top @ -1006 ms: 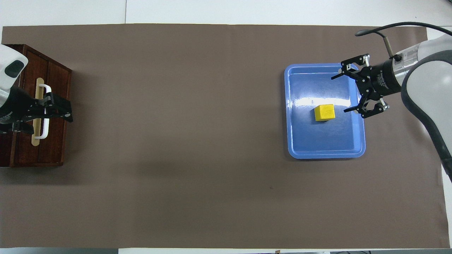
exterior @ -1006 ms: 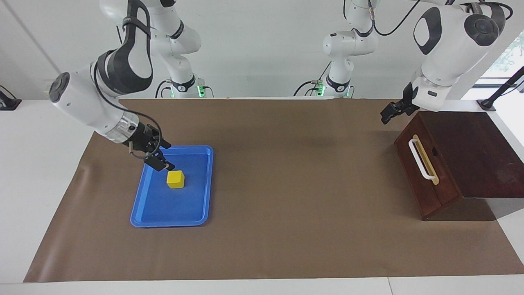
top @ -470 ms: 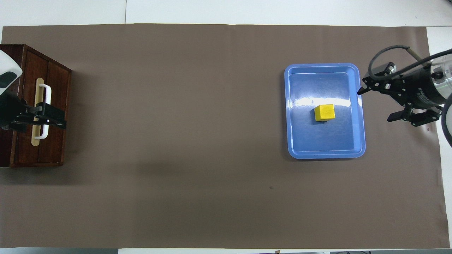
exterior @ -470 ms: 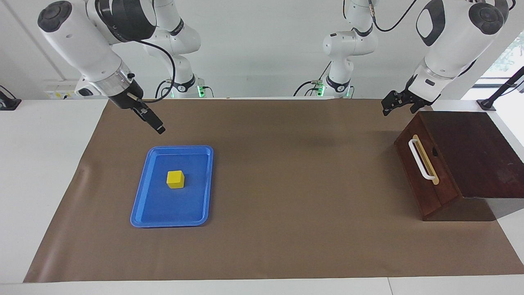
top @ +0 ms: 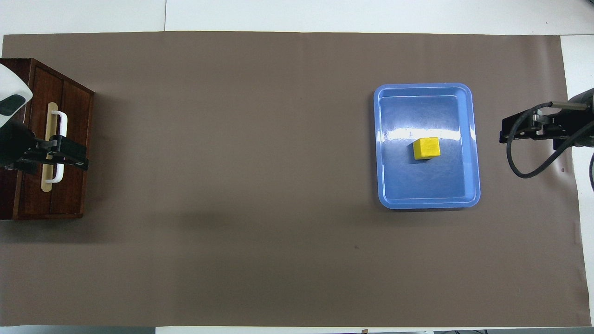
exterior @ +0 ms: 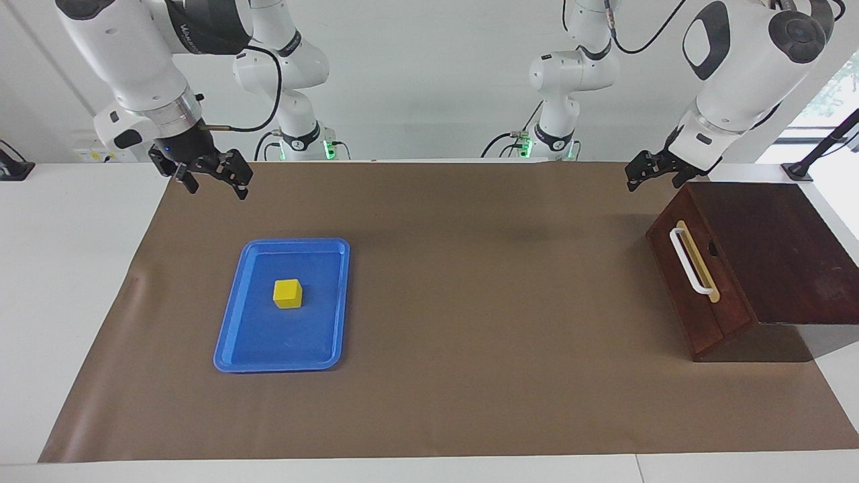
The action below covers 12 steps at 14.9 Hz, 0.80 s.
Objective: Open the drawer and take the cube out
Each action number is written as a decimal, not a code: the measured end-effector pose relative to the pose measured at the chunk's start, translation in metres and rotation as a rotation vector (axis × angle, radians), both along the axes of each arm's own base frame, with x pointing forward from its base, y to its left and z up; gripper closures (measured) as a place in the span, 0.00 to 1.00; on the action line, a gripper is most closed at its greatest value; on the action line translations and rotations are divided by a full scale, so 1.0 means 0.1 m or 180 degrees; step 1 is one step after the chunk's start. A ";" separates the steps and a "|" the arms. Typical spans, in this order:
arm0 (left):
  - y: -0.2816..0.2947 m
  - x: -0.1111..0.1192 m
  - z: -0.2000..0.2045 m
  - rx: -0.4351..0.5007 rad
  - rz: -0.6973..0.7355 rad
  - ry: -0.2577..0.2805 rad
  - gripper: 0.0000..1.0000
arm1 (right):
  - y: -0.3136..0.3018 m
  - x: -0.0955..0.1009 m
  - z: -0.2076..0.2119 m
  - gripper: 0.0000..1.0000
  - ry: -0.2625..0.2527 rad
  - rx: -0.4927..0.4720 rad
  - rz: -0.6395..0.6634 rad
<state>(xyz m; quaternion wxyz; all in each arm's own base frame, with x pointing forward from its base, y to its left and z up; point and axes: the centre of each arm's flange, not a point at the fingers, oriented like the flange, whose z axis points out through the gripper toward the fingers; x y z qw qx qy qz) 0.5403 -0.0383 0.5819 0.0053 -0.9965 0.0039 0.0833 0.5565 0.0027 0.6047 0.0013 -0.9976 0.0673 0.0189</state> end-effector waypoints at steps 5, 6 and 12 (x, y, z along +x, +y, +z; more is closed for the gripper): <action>0.00 0.00 0.00 0.0000 -0.0003 0.0006 0.00 | -0.02 -0.01 -0.04 0.00 0.0032 0.0006 0.0133; 0.00 0.00 0.00 0.0000 -0.0006 0.0007 0.00 | -0.01 -0.01 -0.04 0.00 0.0033 0.0007 0.0160; -0.03 -0.01 0.00 0.0000 -0.0019 0.0014 0.00 | 0.01 -0.05 -0.06 0.00 0.0104 0.0025 0.0454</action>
